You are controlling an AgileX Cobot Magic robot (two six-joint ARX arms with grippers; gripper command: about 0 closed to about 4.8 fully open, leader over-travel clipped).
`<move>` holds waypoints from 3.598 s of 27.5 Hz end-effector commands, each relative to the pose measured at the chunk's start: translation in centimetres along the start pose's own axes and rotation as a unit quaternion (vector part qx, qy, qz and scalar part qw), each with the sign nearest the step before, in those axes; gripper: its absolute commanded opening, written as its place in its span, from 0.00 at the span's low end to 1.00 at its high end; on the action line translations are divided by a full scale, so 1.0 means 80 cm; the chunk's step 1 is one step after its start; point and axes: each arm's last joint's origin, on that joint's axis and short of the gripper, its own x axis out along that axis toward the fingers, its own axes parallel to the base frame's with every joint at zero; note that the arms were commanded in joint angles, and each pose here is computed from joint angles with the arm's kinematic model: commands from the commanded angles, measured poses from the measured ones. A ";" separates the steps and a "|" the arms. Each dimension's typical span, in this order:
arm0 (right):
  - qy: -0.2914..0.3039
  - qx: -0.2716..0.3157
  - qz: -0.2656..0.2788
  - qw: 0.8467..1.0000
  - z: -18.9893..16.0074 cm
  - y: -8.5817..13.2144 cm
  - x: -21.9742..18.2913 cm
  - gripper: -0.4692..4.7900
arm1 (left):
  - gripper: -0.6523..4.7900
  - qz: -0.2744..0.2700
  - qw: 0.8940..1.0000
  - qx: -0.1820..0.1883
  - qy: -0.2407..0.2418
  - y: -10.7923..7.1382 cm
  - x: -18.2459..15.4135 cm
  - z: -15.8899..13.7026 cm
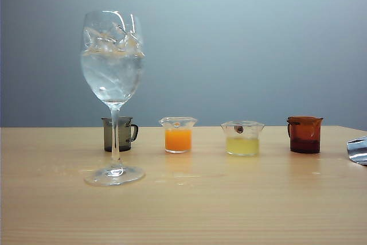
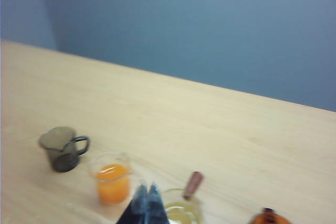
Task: Pick up the second measuring cup from the left, pour the orange juice inside into the goblet, and finally put the measuring cup back in its original place.
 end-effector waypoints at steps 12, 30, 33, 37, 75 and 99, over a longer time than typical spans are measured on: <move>0.020 0.017 0.045 0.999 -0.054 0.065 0.053 0.08 | 0.11 -0.065 0.997 -0.016 0.034 -0.014 0.004 0.003; 0.031 0.033 0.032 0.998 -0.171 0.101 0.131 0.12 | 0.11 -0.077 0.996 -0.016 0.034 -0.015 0.004 0.003; 0.046 0.040 0.031 0.998 -0.189 0.106 0.141 0.81 | 0.11 -0.078 0.996 -0.016 0.034 -0.015 0.004 0.003; 0.053 0.042 0.030 0.997 -0.196 0.109 0.151 0.81 | 0.11 -0.083 0.996 -0.016 0.034 -0.015 0.004 0.003; 0.059 0.049 -0.001 0.997 -0.219 0.122 0.243 0.83 | 0.11 -0.097 0.995 -0.016 0.032 -0.016 0.004 0.004; 0.066 0.061 -0.025 0.996 -0.229 0.125 0.259 0.82 | 0.11 -0.101 0.994 -0.016 0.033 -0.017 0.004 0.004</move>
